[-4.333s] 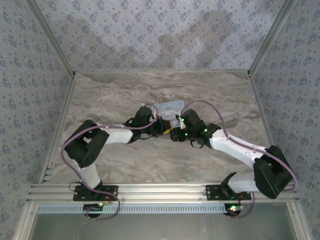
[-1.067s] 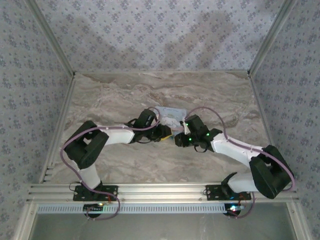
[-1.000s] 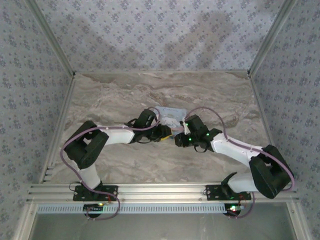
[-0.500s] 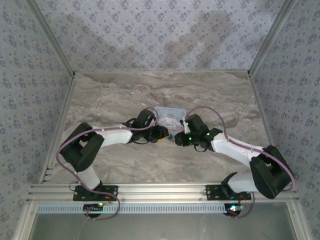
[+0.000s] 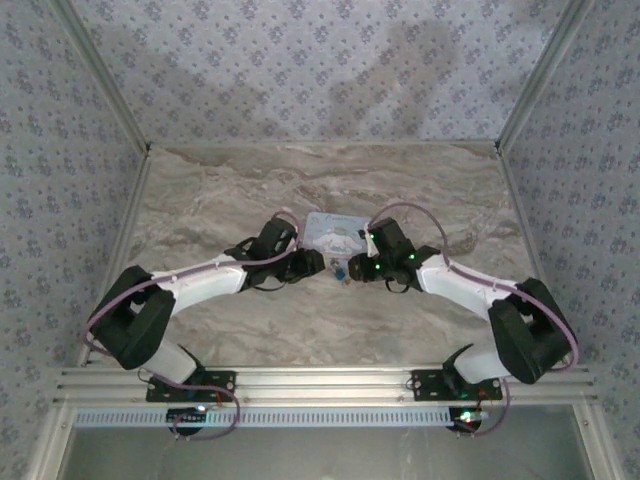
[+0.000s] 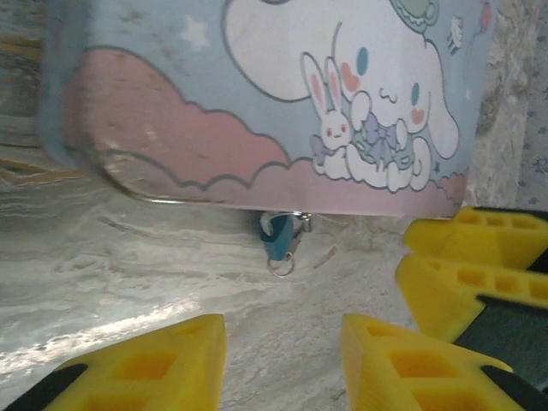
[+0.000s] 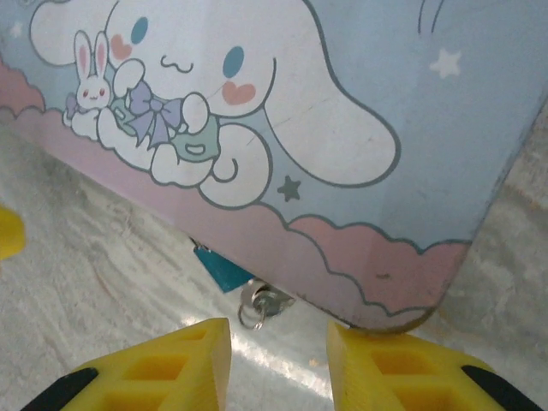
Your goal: Unlock a padlock with a key
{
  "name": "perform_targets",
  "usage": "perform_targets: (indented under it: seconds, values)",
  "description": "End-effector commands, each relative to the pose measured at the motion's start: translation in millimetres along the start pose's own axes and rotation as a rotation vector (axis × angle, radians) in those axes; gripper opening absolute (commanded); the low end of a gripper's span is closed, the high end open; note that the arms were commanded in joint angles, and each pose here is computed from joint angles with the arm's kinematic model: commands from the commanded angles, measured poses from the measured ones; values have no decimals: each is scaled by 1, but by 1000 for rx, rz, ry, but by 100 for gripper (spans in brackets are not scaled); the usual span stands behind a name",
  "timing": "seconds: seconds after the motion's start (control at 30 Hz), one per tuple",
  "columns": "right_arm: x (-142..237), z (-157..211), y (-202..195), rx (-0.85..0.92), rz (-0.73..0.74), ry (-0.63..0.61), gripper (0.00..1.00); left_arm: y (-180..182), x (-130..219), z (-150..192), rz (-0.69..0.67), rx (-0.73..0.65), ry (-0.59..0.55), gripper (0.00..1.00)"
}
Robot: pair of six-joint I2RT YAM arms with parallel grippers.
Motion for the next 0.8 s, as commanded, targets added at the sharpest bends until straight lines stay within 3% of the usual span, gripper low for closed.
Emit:
perform_targets:
  seconds: [0.0,0.23,0.77]
  values:
    - [-6,-24,-1,23,26,-35,36,6,9,-4,-30,-13,-37,41]
    - [-9,-34,4,52,12,-49,39,10,14,-6,-42,-13,-69,42]
    - [-19,16,14,211,140,-11,49,24,23,-3,-35,24,-140,43]
Point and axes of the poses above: each hand's point on the last joint's axis, 136 mm out from that joint toward the fingers, its own x axis back along the fingers, its own y axis along the line the jaws close on, z = x × y, the point moved 3 cm from there along x, back along the fingers
